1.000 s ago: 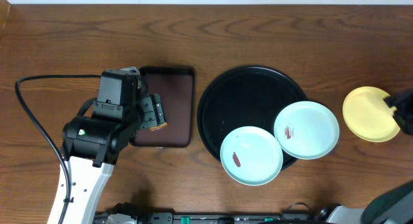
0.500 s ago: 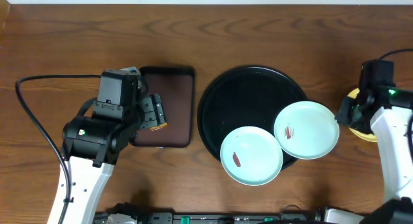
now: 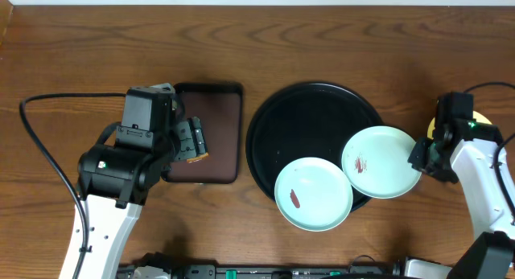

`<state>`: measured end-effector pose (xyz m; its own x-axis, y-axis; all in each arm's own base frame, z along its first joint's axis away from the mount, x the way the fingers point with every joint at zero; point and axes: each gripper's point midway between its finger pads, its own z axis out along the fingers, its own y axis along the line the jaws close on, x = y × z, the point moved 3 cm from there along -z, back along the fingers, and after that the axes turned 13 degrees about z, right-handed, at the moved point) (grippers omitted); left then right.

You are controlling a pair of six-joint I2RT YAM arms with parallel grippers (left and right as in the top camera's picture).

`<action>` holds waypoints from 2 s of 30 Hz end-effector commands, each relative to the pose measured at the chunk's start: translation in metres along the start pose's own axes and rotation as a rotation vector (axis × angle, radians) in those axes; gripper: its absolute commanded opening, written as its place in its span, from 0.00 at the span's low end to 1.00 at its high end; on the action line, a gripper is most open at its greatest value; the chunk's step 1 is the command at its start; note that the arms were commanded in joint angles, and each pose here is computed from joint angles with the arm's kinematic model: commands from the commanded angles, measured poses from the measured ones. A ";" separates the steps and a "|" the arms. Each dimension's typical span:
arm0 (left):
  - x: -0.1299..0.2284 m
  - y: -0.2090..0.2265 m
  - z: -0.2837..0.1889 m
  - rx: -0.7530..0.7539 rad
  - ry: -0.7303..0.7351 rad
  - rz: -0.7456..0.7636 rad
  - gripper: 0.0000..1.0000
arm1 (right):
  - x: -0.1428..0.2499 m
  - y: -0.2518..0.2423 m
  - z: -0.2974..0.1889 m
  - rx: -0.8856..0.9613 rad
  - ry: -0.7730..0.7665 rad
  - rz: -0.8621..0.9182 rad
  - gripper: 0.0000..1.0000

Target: Clean dirty plates on tray and stack at the side

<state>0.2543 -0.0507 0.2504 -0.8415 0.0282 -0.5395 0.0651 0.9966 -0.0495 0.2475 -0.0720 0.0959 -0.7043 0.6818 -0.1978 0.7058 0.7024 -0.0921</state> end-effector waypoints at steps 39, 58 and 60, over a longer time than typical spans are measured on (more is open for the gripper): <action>-0.004 0.000 -0.005 0.001 -0.018 0.001 0.81 | 0.019 0.175 0.023 -0.534 -0.067 -0.194 0.24; 0.001 0.001 0.017 -0.011 0.016 -0.014 0.79 | 0.019 0.159 -0.075 -0.672 -0.235 -0.494 0.32; 0.018 0.012 0.048 -0.098 0.103 -0.080 0.79 | 0.021 0.157 -0.073 -0.663 -0.221 -0.495 0.32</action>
<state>0.2643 -0.0549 0.2477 -0.8280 0.0124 -0.5606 0.0640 0.9953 -0.0725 0.3385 0.0638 0.1409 -0.8401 0.2831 -0.4628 0.1153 0.9268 0.3575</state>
